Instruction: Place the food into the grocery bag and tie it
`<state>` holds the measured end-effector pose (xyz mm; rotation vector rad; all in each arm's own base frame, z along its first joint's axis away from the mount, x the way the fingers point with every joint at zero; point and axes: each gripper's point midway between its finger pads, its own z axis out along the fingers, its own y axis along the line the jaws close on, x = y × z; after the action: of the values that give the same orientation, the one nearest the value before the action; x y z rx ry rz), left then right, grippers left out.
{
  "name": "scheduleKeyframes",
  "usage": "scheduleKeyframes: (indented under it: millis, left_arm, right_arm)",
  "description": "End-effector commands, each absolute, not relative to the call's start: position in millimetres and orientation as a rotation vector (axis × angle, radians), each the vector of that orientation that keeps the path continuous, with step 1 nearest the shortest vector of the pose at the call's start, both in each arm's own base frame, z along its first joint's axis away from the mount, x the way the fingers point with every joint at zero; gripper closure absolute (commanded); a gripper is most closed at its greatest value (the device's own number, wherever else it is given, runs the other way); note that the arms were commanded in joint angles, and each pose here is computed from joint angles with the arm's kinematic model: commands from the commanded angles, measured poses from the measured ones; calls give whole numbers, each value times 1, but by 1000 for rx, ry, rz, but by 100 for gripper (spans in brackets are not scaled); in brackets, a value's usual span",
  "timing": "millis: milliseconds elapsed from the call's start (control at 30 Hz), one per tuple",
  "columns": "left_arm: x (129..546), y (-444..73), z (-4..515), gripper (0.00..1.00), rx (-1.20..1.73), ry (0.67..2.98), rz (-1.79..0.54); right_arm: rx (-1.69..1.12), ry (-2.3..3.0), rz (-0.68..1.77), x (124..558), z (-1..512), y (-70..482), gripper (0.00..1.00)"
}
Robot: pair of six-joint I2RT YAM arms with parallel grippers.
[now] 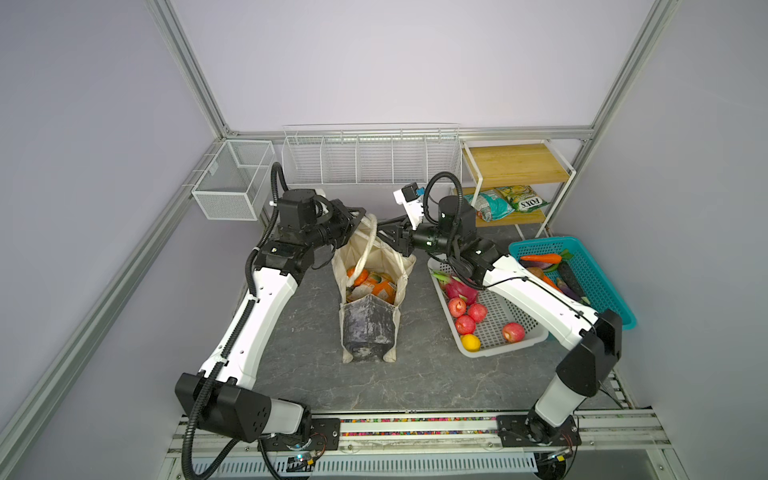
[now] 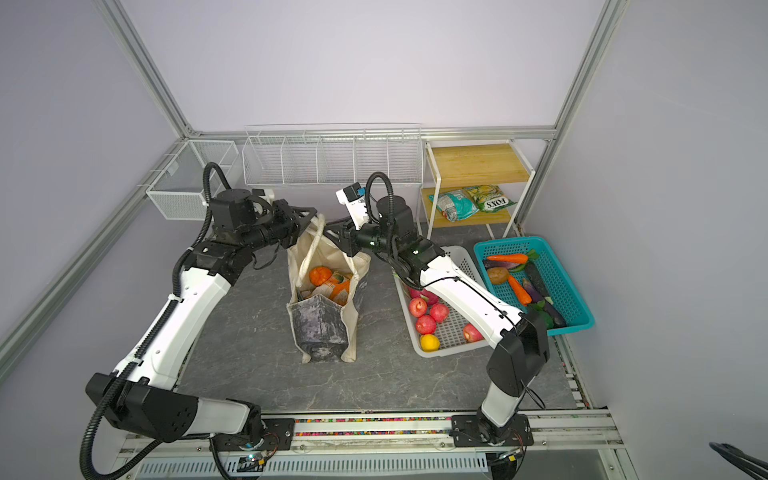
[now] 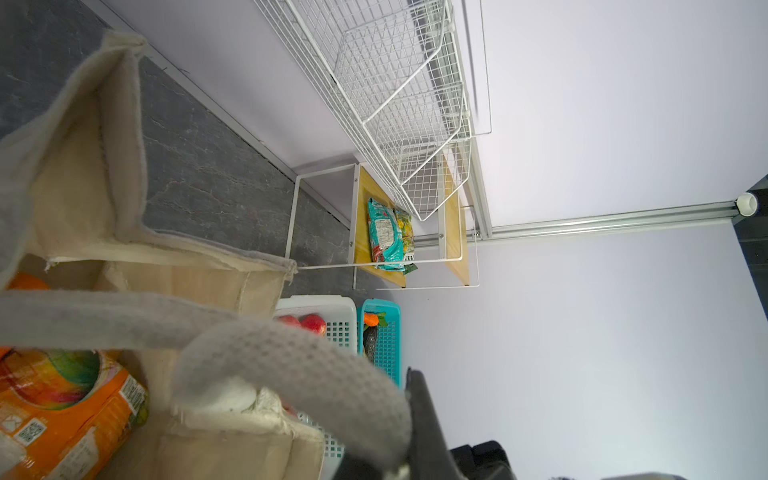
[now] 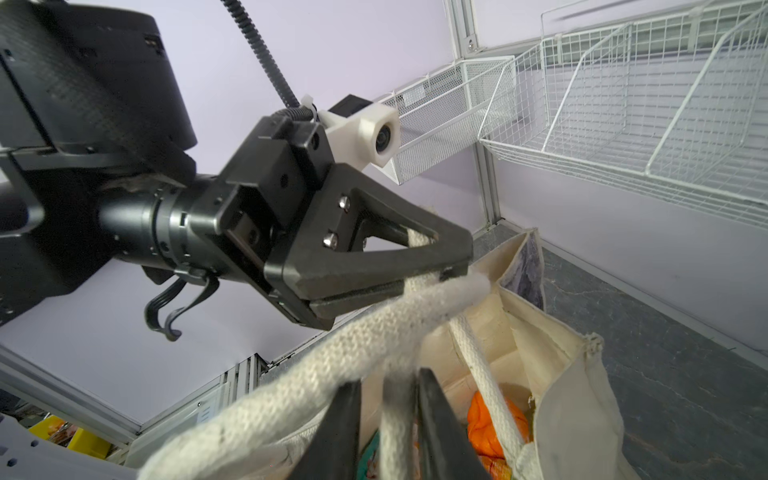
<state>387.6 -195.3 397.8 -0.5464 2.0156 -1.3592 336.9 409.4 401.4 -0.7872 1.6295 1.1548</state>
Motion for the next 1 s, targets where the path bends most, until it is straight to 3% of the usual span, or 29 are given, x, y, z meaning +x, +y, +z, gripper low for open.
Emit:
scheduleKeyframes:
  millis: [0,300,600,967]
  left_arm:
    - [362,-201,397,100,-459,2075,-1354]
    - [344,-203,388,100,-414,2145,-1358]
    - [356,-220,397,100,-388,2098,-1441]
    - [362,-223,433,100,-304,2052,-1446]
  right_arm:
    - [-793,1556,1144,326,425,403,69]
    - [-801,1543,1151,324,430,405,68]
    - [-819,1546,1126,316,435,398,66]
    - [-779,1577,971,320,437,350,61]
